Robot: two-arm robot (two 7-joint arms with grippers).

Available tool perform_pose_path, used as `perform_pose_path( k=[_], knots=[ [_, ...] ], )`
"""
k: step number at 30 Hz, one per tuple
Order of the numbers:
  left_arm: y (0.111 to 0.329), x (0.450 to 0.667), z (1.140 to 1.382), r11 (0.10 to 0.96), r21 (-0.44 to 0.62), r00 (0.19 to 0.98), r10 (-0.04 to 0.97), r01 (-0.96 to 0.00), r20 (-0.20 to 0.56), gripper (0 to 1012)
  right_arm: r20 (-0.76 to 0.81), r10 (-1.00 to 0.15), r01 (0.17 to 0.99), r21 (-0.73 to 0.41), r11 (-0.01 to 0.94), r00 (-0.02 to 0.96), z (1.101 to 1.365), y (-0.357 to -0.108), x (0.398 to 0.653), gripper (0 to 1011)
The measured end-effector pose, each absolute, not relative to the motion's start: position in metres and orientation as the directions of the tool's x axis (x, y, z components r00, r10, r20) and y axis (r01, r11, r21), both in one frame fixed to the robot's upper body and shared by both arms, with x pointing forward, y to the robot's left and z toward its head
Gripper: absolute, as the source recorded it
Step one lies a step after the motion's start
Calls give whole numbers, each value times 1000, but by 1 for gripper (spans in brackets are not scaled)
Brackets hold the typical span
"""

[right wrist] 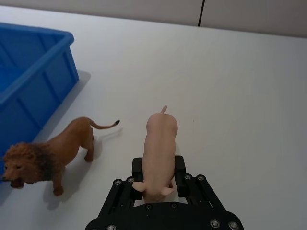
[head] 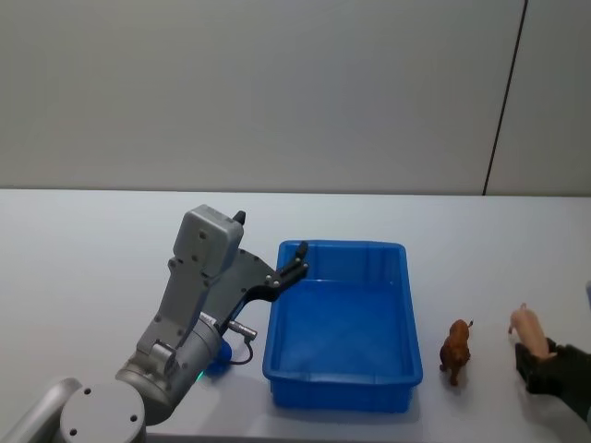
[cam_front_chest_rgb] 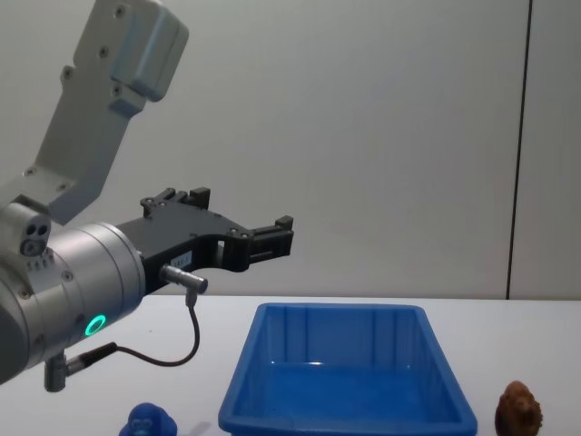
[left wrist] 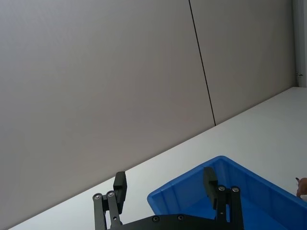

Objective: Pick up the two dolls from the table and place them into the box.

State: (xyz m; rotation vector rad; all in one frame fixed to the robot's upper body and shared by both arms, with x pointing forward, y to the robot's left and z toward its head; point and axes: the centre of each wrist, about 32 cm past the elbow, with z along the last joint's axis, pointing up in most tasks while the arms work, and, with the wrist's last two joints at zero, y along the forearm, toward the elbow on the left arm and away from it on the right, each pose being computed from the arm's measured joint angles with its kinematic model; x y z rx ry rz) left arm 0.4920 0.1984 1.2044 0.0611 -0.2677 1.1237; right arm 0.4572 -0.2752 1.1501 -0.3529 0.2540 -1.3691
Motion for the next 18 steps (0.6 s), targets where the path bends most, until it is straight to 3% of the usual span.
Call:
perform_pose_path(
  k=[11,18],
  knots=[
    [198,492,1204,434,-86,404,882,-897,242,1001,33,-982,944,-281,172,189,1167,-271,456,364],
    [198,492,1204,434,-86,404,882,-897,242,1001,32,-970,952,-200,230,241,1187,-264,456,363]
  ],
)
